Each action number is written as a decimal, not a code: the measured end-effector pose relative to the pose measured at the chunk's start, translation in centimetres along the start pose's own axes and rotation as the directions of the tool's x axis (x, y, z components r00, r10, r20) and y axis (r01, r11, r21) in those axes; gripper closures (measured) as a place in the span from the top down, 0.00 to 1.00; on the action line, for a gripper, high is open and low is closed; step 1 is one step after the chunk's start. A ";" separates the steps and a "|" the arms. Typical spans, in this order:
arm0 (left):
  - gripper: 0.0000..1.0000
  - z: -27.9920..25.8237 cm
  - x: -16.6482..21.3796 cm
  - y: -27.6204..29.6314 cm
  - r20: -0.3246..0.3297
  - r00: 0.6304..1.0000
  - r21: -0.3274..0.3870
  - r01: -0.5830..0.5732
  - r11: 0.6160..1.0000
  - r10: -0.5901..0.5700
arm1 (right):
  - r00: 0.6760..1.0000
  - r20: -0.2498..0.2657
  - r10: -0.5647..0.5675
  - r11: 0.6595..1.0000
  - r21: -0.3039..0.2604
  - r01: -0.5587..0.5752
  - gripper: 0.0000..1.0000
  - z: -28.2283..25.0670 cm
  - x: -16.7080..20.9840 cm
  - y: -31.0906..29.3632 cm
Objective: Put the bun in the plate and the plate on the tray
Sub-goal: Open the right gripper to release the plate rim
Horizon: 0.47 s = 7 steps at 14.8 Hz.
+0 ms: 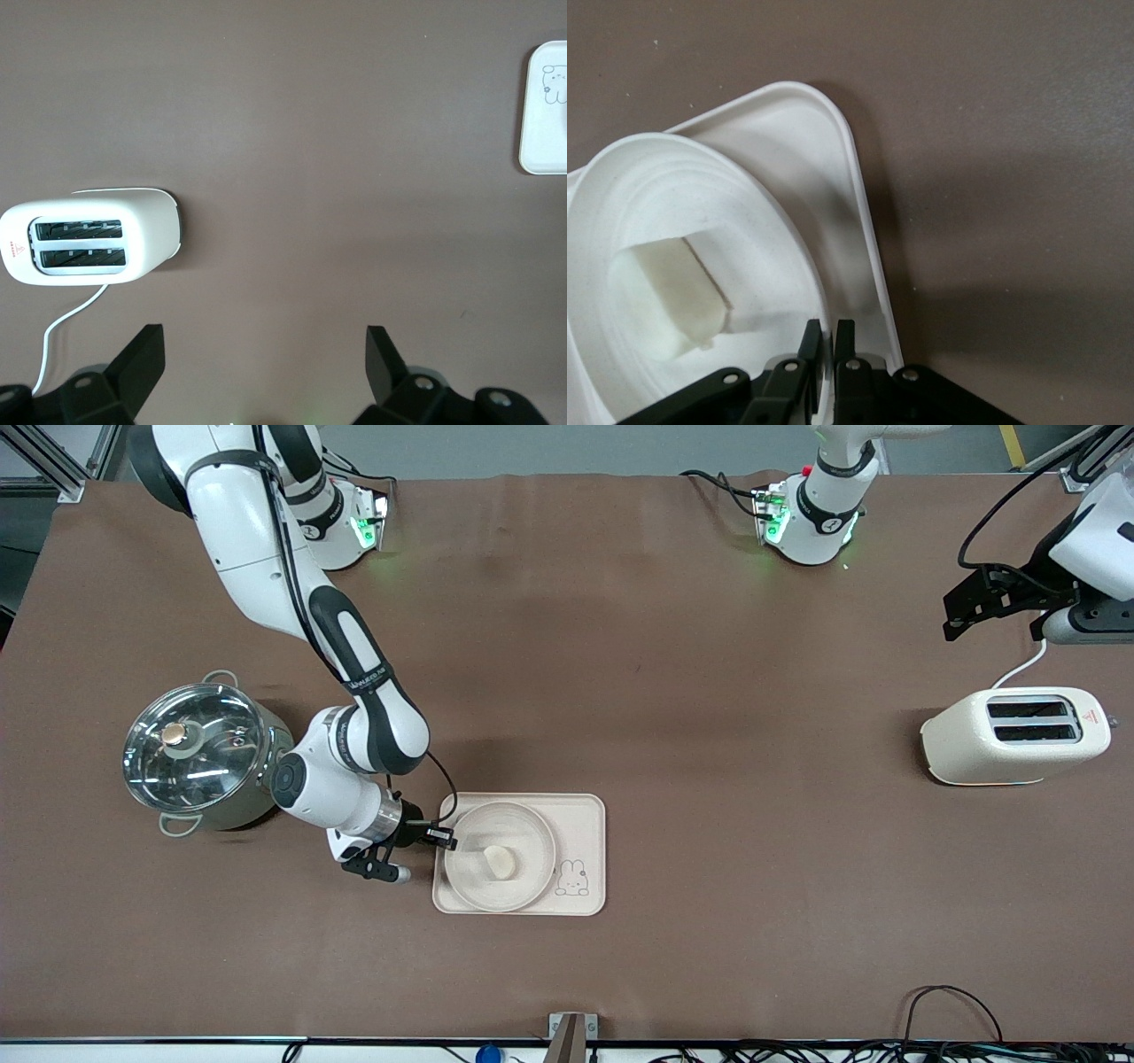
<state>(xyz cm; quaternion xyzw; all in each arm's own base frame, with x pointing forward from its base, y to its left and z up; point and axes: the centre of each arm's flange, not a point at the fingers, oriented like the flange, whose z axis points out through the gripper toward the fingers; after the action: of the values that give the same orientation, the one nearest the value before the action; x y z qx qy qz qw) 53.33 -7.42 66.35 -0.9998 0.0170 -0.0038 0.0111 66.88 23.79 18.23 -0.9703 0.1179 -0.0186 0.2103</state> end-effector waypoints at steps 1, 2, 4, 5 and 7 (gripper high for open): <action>1.00 0.0 0.0 0.0 0.000 1.000 0.000 0.000 1.000 0.000 | 1.000 0.001 -0.003 1.000 0.002 0.003 0.22 0.1 -0.1 -0.2; 1.00 0.0 0.0 0.0 0.000 1.000 0.000 -0.001 1.000 0.001 | 1.000 0.003 -0.006 1.000 0.004 0.006 0.34 0.1 -0.2 -0.5; 1.00 -0.1 -0.1 0.0 -0.001 1.000 0.000 -0.001 1.000 0.001 | 1.000 0.004 -0.014 1.000 0.009 0.014 0.52 0.1 -0.4 -1.0; 1.00 -0.1 -0.1 0.0 -0.001 1.000 0.000 -0.001 1.000 0.001 | 1.000 0.003 -0.016 1.000 0.011 0.016 0.62 0.1 -0.4 -1.4; 1.00 -0.1 -0.1 0.1 -0.001 1.000 0.000 -0.001 1.000 0.001 | 1.000 -0.002 -0.010 1.000 0.020 0.010 0.83 -0.3 -0.4 -2.1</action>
<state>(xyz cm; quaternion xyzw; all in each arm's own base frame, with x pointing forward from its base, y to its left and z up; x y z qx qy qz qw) 53.24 -7.47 66.47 -0.9998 0.0175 -0.0043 0.0111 66.91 25.59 19.40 -0.9688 0.1130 -0.0218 0.2196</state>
